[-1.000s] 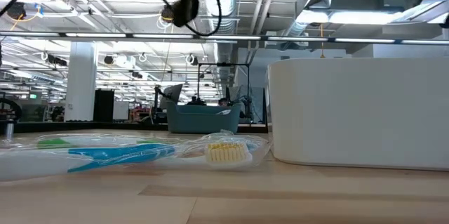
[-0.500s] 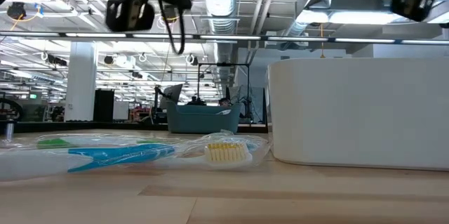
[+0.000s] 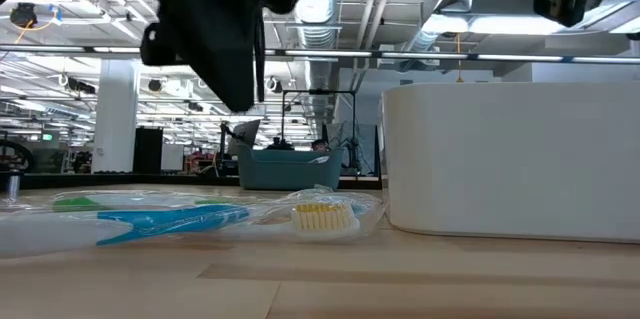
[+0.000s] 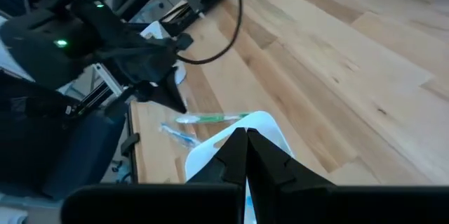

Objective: Pick & Place Toothbrushes
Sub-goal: Put the green toothbrush into the bottom white bin, then put the blue toothbrush into the top white bin

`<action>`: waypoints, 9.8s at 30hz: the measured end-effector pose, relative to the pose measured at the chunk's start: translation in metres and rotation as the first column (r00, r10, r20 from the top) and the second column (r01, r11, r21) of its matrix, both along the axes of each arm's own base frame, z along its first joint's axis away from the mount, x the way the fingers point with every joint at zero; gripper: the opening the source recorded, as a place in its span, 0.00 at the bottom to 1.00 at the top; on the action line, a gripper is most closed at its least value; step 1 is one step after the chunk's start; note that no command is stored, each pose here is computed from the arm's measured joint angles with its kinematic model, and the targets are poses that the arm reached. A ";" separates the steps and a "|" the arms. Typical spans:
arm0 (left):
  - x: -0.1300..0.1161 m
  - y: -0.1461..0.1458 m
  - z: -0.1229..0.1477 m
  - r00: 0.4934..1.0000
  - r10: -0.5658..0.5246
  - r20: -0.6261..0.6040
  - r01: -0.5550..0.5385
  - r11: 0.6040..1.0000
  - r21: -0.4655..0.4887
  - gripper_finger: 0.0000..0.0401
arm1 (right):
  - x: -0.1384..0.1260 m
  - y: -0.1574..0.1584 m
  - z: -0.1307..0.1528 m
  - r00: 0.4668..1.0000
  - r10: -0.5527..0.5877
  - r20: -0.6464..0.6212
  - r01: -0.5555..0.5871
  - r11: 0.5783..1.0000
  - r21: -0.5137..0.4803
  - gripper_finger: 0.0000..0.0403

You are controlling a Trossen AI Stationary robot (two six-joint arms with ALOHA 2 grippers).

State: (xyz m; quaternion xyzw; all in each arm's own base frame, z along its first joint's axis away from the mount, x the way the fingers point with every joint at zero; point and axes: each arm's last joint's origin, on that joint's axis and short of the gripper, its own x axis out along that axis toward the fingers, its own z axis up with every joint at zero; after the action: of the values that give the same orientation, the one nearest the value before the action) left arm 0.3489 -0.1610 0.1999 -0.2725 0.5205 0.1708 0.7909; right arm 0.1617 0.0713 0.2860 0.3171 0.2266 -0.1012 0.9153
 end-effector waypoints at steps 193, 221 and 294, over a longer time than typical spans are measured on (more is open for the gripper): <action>-0.179 0.015 0.092 0.599 -0.049 0.799 0.186 0.979 -0.080 0.19 | 0.126 0.007 0.106 0.949 0.316 0.009 -0.314 0.945 -0.087 0.00; -0.014 -0.062 0.014 0.999 -0.012 -0.047 0.004 0.987 -0.163 0.00 | 0.053 0.048 0.100 0.786 0.508 -0.353 -0.587 0.793 -0.163 0.00; -0.007 -0.043 -0.047 0.936 0.240 -0.259 -0.292 0.938 -0.188 0.26 | 0.045 0.045 0.093 0.744 0.487 -0.457 -0.602 0.785 -0.145 0.00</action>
State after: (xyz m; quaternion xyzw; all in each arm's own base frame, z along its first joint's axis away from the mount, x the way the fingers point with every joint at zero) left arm 0.3419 -0.2041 0.1526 -0.4063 0.5831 0.2479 0.6584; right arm 0.2065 0.1162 0.3788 0.0744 0.4731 0.0803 0.8742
